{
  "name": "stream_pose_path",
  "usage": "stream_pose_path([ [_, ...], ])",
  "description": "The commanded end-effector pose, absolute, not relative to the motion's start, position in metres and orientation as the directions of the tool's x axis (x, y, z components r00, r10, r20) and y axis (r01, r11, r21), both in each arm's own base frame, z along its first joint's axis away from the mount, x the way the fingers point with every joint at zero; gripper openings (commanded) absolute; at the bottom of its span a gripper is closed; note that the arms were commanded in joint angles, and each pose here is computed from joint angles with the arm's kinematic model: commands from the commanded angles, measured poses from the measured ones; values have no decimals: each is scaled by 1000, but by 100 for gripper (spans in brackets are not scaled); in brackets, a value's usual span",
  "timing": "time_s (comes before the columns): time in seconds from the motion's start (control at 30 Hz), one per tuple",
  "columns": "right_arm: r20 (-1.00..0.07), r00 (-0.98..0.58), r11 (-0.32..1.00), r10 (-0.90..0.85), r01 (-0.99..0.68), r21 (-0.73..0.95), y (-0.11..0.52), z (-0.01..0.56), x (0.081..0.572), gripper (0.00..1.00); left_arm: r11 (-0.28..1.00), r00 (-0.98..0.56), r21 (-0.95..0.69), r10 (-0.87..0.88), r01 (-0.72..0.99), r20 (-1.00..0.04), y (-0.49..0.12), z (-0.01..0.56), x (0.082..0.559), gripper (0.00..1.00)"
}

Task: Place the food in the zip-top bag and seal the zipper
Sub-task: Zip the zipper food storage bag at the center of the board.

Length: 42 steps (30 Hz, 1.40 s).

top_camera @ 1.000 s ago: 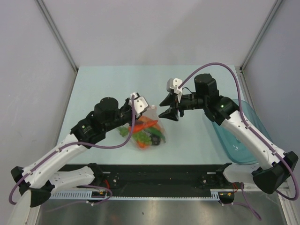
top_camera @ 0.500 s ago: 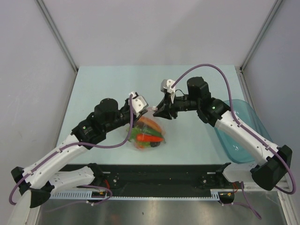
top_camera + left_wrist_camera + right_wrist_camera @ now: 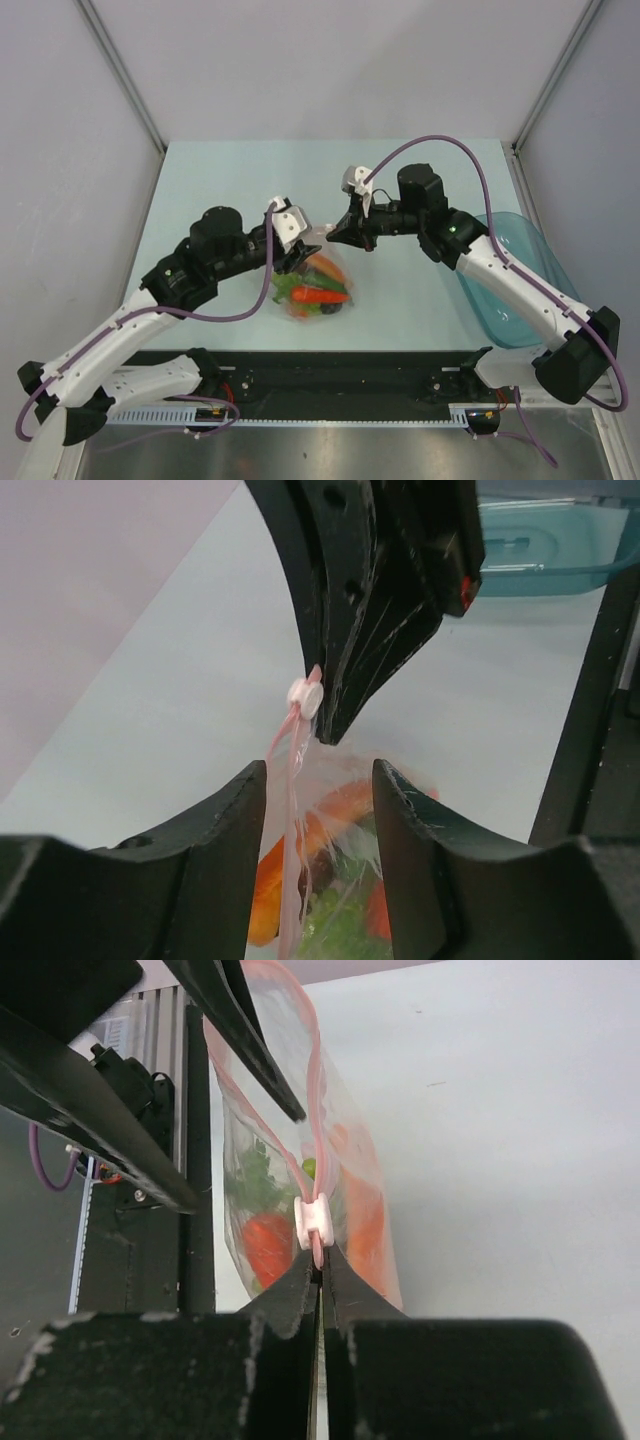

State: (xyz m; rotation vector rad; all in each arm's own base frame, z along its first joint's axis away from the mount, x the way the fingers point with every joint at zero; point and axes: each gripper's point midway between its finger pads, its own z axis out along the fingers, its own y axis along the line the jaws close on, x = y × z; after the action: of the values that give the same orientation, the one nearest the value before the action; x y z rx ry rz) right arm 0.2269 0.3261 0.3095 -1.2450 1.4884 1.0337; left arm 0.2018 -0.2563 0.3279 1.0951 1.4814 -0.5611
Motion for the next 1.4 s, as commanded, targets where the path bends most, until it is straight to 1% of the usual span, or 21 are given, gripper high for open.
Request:
stream_pose_path([
  [0.0,-983,28,142,-184,-988,-55,322,334,225,0,374,164,260,269,890,-949,-266,366,192,52],
  [0.07,-980,49,135,-193,-988,-76,321,334,223,0,359,157,254,277,898,-948,-270,365,192,53],
  [0.23,-977,84,128,-198,-986,-111,319,336,221,0,268,157,236,287,934,-945,-287,359,187,55],
  [0.4,-973,102,109,-206,-986,-127,319,335,215,0,259,152,231,292,938,-944,-294,360,193,55],
  [0.5,-971,111,104,-210,-985,-135,318,333,214,0,266,160,239,287,934,-944,-296,362,196,51],
  [0.73,-968,133,95,-213,-983,-156,314,330,210,0,297,189,274,284,915,-940,-290,367,204,50],
  [0.8,-967,135,94,-215,-983,-158,314,329,209,0,286,201,285,290,915,-936,-290,367,206,49],
  [0.93,-967,144,88,-211,-982,-165,315,330,208,0,215,199,274,315,937,-928,-294,361,199,50],
  [1.03,-966,151,86,-210,-981,-172,314,330,207,0,186,196,262,312,947,-930,-298,359,196,50],
  [1.13,-964,161,85,-213,-980,-183,313,329,206,0,153,174,232,319,961,-932,-302,353,193,47],
  [1.23,-964,165,92,-210,-978,-188,313,330,207,0,121,163,213,329,969,-930,-303,348,187,39],
  [1.27,-964,166,94,-209,-978,-188,312,331,207,0,121,159,211,338,970,-928,-304,345,189,33],
  [1.37,-964,158,104,-214,-977,-184,311,330,207,0,145,149,211,347,967,-926,-301,343,192,22],
])
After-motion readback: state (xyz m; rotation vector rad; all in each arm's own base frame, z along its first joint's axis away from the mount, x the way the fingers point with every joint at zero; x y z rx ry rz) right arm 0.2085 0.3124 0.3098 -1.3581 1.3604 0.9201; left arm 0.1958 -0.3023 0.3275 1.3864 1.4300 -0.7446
